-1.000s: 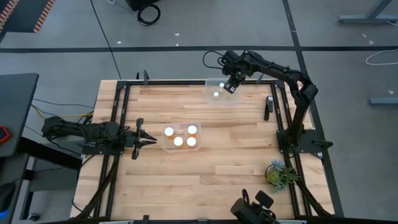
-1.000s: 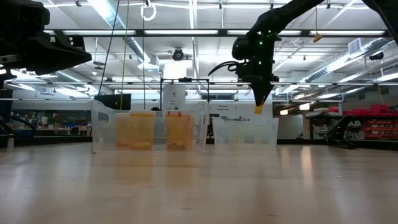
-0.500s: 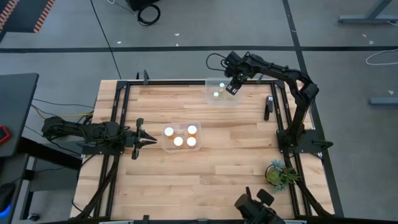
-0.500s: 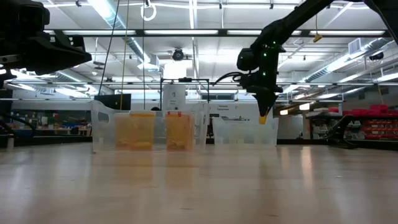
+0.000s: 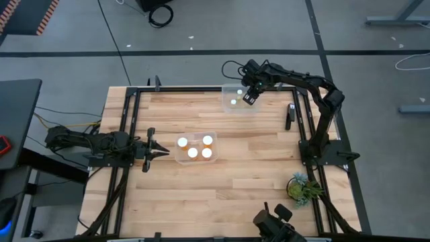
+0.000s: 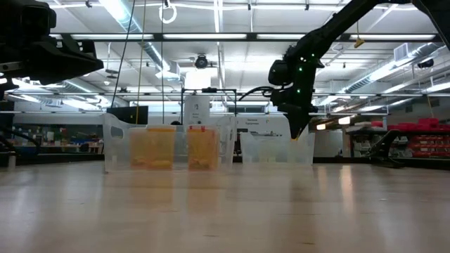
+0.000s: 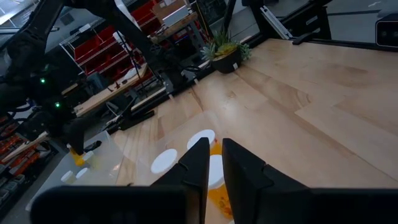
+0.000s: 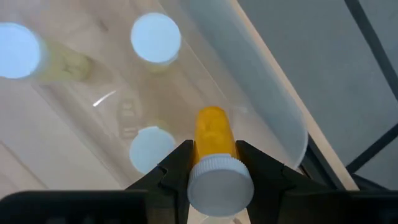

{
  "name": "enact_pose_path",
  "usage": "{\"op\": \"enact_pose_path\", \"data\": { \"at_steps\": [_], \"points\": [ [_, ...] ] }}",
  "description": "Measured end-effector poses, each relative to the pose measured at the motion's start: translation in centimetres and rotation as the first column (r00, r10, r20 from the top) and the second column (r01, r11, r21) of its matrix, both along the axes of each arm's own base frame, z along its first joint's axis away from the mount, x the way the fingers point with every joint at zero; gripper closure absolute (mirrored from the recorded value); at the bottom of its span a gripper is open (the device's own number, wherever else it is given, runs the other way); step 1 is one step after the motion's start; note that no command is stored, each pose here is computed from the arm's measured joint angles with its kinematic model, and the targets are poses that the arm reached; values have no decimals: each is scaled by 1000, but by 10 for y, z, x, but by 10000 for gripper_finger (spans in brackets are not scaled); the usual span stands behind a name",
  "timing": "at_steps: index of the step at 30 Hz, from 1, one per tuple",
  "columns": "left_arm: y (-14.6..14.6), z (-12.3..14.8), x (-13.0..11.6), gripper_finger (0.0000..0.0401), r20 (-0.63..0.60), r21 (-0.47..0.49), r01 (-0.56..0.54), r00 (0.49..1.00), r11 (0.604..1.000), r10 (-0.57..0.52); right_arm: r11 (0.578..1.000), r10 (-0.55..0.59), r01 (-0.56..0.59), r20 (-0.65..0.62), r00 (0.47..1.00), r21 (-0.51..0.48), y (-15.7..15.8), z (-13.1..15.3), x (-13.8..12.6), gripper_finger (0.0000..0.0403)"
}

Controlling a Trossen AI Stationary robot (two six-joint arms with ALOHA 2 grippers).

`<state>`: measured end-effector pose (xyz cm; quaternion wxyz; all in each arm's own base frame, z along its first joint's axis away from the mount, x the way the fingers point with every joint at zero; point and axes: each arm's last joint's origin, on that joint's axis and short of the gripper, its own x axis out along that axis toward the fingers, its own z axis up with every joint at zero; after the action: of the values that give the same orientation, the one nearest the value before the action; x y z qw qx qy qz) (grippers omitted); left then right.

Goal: Pick and place medicine bottles into bin by pill shape (circle, oval)
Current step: Put the small orange pill bottle into the top transparent bin

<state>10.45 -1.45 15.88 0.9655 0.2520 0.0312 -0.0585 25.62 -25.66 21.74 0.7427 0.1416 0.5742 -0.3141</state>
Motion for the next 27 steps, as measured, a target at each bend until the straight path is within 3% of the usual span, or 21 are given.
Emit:
{"op": "enact_pose_path", "data": {
  "at_steps": [8, 18, 27],
  "points": [
    [0, 0, 0, 345, 0, 0, 0, 1000, 1000, 0, 1000, 5, -5, -18, 1000, -9, 1, 5, 2, 281],
    [0, 0, 0, 348, 0, 0, 0, 1000, 1000, 0, 990, 107, -106, -4, 994, -90, 26, 34, 36, 281],
    [0, 0, 0, 342, 0, 0, 0, 1000, 1000, 0, 984, 178, -177, 21, 984, -19, 52, 31, 51, 281]
  ]
}}
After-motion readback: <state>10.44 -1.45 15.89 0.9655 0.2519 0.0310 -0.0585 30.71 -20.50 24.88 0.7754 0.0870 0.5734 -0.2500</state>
